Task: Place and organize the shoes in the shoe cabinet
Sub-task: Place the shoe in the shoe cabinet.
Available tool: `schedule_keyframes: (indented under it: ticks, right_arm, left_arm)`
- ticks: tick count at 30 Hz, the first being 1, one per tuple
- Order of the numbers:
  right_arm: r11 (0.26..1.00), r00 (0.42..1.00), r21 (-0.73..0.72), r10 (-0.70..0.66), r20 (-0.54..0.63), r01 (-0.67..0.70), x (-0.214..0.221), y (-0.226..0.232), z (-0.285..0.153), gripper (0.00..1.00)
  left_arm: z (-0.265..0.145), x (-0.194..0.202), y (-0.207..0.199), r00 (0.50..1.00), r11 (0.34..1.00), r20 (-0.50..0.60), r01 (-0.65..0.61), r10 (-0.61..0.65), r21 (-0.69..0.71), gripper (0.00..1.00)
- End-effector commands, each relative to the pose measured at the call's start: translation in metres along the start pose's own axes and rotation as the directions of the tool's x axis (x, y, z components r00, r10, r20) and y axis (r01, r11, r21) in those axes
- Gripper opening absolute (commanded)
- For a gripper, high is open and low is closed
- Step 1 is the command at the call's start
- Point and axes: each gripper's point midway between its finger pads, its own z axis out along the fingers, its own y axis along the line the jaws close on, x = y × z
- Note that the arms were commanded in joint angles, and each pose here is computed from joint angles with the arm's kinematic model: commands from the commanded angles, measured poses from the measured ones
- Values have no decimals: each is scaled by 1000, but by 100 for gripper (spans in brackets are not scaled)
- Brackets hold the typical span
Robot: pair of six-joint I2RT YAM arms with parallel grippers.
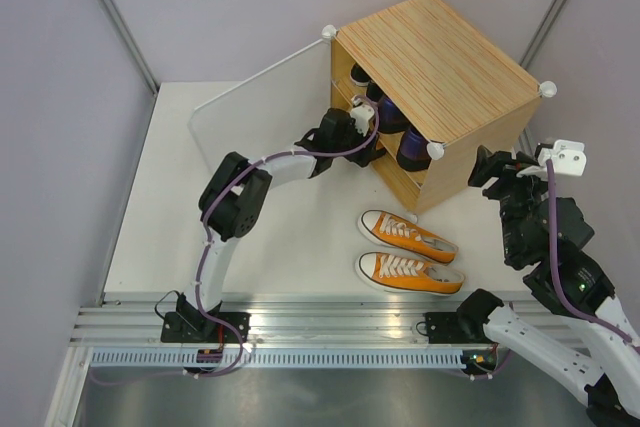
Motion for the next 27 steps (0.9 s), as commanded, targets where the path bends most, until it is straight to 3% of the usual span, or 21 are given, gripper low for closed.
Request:
schedule_keyframes:
  ticks: [1, 5, 17, 20, 23, 24, 27]
  right_arm:
    - [1000, 1000, 21, 2, 16, -3, -4, -3, 1, 73]
    - [1000, 1000, 20, 10, 22, -11, -6, -4, -1, 73]
    - [999, 999, 11, 34, 39, -35, -11, -8, -6, 73]
    - [999, 998, 7, 40, 41, -40, -11, -9, -7, 73]
    - [999, 998, 5, 43, 44, -43, -11, -10, -8, 73]
    - [999, 998, 5, 45, 46, -46, -12, -10, -9, 73]
    - [999, 998, 6, 46, 49, -46, -12, -11, -10, 73]
  left_arm:
    - [-7, -42, 9, 991, 997, 133, 21, -10, -78, 74]
    - [-15, -44, 8, 991, 997, 133, 24, -13, -79, 99]
    - [-52, -57, 1, 987, 997, 157, 24, -12, -74, 99]
    - [-68, -58, 2, 984, 995, 179, 32, -14, -95, 96]
    - [-79, -53, 1, 982, 994, 186, 39, -19, -100, 84]
    - [-80, -52, 0, 983, 994, 183, 37, -18, -99, 72]
    - [-77, -36, -3, 988, 996, 151, 41, -29, -80, 65]
